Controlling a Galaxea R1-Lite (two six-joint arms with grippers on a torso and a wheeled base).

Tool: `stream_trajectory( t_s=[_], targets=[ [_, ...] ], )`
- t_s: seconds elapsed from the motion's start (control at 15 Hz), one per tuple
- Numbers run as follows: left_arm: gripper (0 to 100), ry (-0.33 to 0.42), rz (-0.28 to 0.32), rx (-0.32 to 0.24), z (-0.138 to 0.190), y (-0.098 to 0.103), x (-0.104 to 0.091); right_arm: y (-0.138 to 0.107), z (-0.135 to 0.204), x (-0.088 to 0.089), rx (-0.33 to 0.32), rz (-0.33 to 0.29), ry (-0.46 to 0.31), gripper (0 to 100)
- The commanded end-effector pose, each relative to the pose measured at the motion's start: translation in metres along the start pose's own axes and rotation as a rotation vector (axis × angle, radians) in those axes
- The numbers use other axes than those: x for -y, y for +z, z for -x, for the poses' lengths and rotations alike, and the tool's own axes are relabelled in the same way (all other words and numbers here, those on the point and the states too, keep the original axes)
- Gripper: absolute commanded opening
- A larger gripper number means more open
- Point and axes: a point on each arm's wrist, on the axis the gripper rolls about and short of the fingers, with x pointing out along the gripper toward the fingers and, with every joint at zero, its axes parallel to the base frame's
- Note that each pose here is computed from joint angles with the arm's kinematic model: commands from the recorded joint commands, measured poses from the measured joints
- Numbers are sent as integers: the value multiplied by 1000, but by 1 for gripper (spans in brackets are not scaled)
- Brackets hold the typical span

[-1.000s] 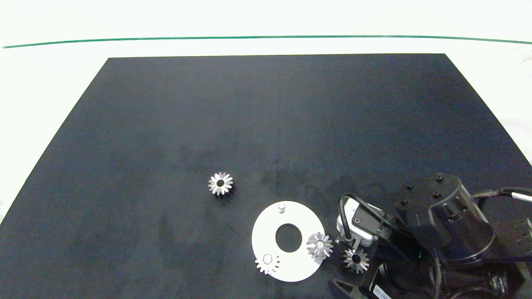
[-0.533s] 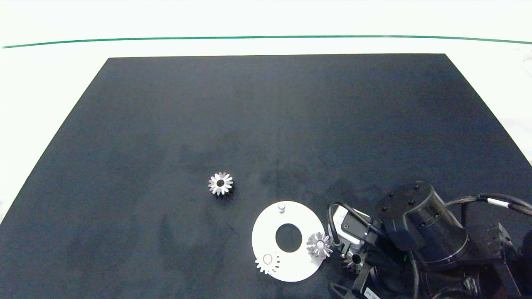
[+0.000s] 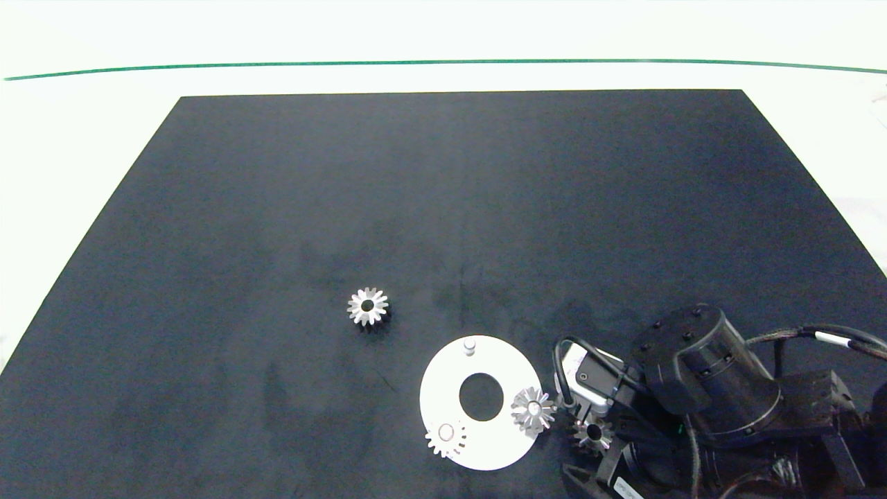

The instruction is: Remove an incorrectly installed larger gear and replace it with the correct smaller gear

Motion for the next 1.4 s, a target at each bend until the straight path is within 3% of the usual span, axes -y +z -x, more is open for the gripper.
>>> stream_trajectory(
  t_s=[0.07, 0.73, 1.0, 1.4],
  targets=[
    [100, 5, -1, -3, 0, 0, 0, 0, -1, 0, -8, 1, -17, 80],
    [100, 5, -8, -7, 0, -1, 0, 0, -2, 0, -5, -5, -24, 59],
    [100, 5, -7, -6, 0, -1, 0, 3, -7, -1, 15, -39, -33, 52],
    [100, 4, -8, 1, 2, -1, -1, 1, -4, -2, 10, -28, -34, 40]
  ],
)
